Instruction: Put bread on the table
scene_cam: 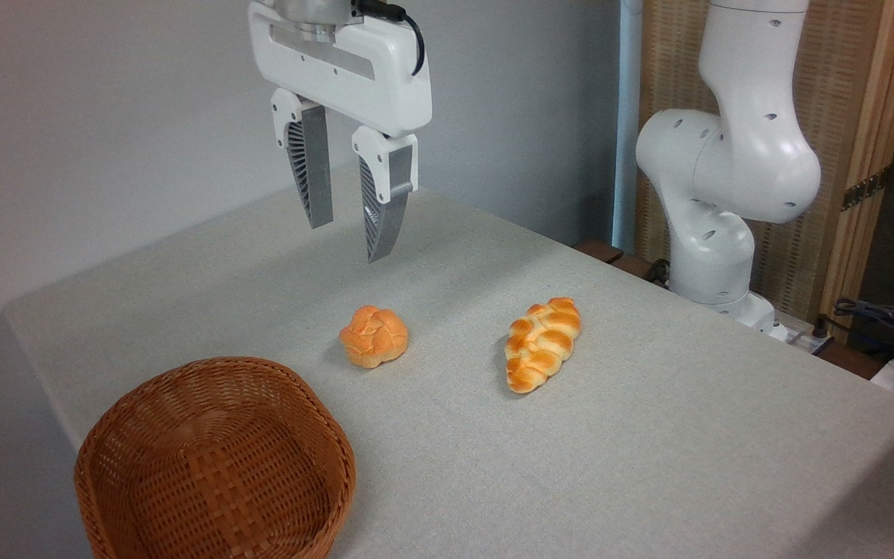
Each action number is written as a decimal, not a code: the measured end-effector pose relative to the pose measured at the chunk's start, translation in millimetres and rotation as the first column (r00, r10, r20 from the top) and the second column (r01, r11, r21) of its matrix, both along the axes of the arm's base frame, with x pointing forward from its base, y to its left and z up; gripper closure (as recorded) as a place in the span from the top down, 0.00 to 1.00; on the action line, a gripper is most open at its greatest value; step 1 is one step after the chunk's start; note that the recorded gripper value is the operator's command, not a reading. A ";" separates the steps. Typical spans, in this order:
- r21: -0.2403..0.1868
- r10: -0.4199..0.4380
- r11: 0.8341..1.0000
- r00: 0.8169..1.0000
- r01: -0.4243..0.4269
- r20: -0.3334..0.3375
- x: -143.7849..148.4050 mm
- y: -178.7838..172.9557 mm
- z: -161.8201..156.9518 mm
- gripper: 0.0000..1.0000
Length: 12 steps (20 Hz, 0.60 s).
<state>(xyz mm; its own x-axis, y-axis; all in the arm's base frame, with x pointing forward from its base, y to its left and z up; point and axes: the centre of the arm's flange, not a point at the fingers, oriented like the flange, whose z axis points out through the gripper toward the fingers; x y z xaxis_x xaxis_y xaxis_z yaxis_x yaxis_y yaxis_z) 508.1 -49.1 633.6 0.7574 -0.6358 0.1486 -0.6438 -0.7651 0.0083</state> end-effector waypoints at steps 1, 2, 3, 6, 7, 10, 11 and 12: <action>0.000 -0.001 1.000 1.000 0.001 -0.004 0.0 -0.1 0.3 1.00; 0.001 -0.002 1.000 1.000 0.002 -0.015 0.1 -0.2 -0.2 1.00; 0.002 -0.004 1.000 1.000 0.004 -0.030 0.7 -0.5 -0.8 1.00; 0.006 -0.010 1.000 0.997 0.011 -0.080 7.0 -1.8 0.4 1.00; 0.007 -0.012 1.000 0.996 0.013 -0.088 10.0 -2.9 0.6 1.00; 0.022 -0.025 0.999 0.995 0.027 -0.092 16.0 -7.0 -1.7 1.00; 0.027 -0.028 0.999 0.995 0.031 -0.093 17.1 -7.4 -2.5 1.00; 0.029 -0.029 0.999 0.995 0.032 -0.093 17.8 -7.5 -3.0 1.00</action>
